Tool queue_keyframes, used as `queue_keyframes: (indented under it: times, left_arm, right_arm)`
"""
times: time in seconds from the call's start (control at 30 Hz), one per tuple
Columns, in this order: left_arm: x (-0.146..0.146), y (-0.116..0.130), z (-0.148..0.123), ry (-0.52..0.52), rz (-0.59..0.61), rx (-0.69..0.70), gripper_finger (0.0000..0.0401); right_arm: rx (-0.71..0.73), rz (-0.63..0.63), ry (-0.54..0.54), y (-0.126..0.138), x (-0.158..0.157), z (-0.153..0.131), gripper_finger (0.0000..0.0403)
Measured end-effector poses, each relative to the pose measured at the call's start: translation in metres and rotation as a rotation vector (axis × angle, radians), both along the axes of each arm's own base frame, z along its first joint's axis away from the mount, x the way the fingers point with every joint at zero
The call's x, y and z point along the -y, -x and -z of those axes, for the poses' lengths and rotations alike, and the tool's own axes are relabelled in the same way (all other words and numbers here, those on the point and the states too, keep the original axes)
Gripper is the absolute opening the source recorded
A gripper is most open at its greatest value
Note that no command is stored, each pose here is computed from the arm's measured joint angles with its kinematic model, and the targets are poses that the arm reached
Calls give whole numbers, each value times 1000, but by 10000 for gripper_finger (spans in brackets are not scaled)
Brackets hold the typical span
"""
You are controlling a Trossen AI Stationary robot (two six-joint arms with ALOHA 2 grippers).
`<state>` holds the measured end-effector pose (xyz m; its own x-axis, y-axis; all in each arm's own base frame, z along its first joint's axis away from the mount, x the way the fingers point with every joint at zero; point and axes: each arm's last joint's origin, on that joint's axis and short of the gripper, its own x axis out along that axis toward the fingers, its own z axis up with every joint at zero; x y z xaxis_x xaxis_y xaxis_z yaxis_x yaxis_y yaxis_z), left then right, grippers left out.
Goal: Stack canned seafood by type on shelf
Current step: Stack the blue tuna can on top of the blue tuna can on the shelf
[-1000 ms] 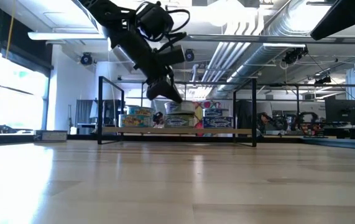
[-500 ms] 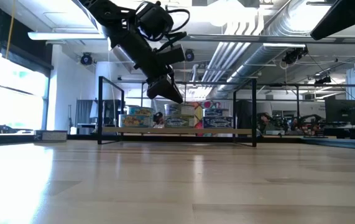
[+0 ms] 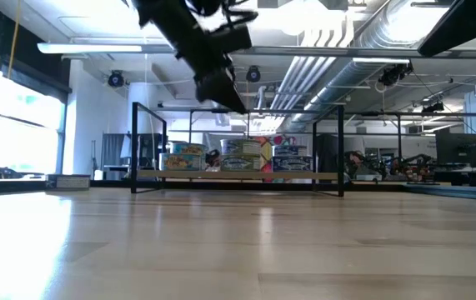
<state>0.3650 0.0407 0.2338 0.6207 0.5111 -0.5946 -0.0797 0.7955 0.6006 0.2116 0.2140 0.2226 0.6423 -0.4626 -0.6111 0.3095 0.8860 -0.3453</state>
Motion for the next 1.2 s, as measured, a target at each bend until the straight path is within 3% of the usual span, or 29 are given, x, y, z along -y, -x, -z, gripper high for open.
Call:
queue_keyframes:
  times: [0.33,0.53,0.73,0.97,1.2]
  left_arm:
    - [71,24,-6,209,-20,0,78]
    - [105,47,24,279,36,56,78]
    - [111,72,46,373,42,208,78]
    - [109,104,60,478,71,435,78]
    - [99,138,67,560,82,613,78]
  right_arm:
    - [-7,0,5,0,1,0,4]
    - [-5,3,1,0,1,0,4]
    - [16,15,-27,0,0,2,4]
    - [-81,28,-251,-11,12,40,4]
    - [-26,-123,-427,-32,38,82,4]
